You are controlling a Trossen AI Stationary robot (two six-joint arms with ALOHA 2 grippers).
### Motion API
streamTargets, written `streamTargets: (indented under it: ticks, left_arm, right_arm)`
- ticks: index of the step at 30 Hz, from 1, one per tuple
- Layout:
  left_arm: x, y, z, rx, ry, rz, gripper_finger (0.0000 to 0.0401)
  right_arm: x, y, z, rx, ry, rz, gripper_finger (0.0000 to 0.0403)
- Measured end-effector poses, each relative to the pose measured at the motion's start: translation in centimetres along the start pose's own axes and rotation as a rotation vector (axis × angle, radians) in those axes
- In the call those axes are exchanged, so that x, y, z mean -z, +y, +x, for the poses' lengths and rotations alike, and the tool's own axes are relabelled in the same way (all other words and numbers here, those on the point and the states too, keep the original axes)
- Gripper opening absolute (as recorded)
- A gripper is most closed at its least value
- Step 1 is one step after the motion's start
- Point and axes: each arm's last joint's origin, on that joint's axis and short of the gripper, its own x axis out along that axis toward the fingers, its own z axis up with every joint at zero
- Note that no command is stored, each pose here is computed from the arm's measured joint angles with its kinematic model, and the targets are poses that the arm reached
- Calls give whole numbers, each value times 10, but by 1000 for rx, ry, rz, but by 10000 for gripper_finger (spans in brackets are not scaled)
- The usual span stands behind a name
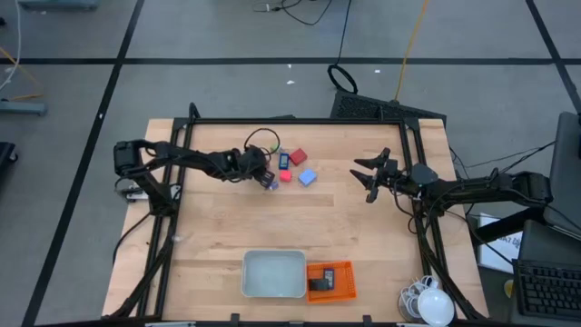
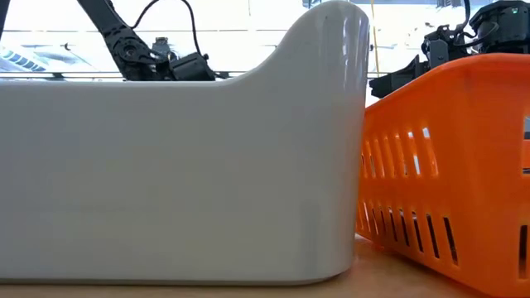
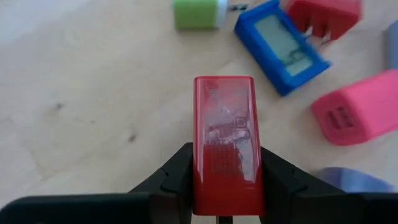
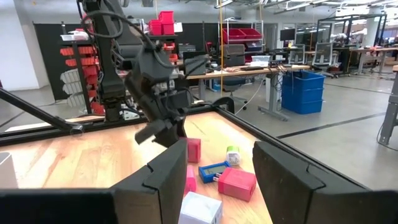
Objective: Pick & Place Office items
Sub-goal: Put the left red charger adapter into the gray bin
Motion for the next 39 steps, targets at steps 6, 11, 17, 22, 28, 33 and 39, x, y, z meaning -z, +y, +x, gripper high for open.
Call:
streamTargets:
  ticks: [6, 11, 17, 22, 28, 33, 39]
  left_arm:
    - [-12, -3, -28, 56, -80, 41, 136]
    - [-19, -10, -58, 164, -151, 103, 121]
    - [-21, -21, -93, 297, -241, 180, 134]
    - [-17, -30, -117, 380, -300, 217, 132]
    - [-8, -42, -137, 469, -324, 249, 120]
    - [5, -54, -146, 534, -310, 279, 138]
    - [22, -71, -159, 633, -308, 333, 121]
  right_arm:
    - [0, 0, 0, 0, 1, 0, 171]
    - [0, 0, 0, 0, 0, 0, 171]
    - [0, 0, 0, 0, 0, 0, 171]
    - [0, 0, 0, 0, 1, 0, 171]
    - [0, 0, 0, 0, 5, -1, 171]
    - [0, 0, 0, 0, 4, -10, 171]
    - [0, 0, 0, 0, 5, -11, 171]
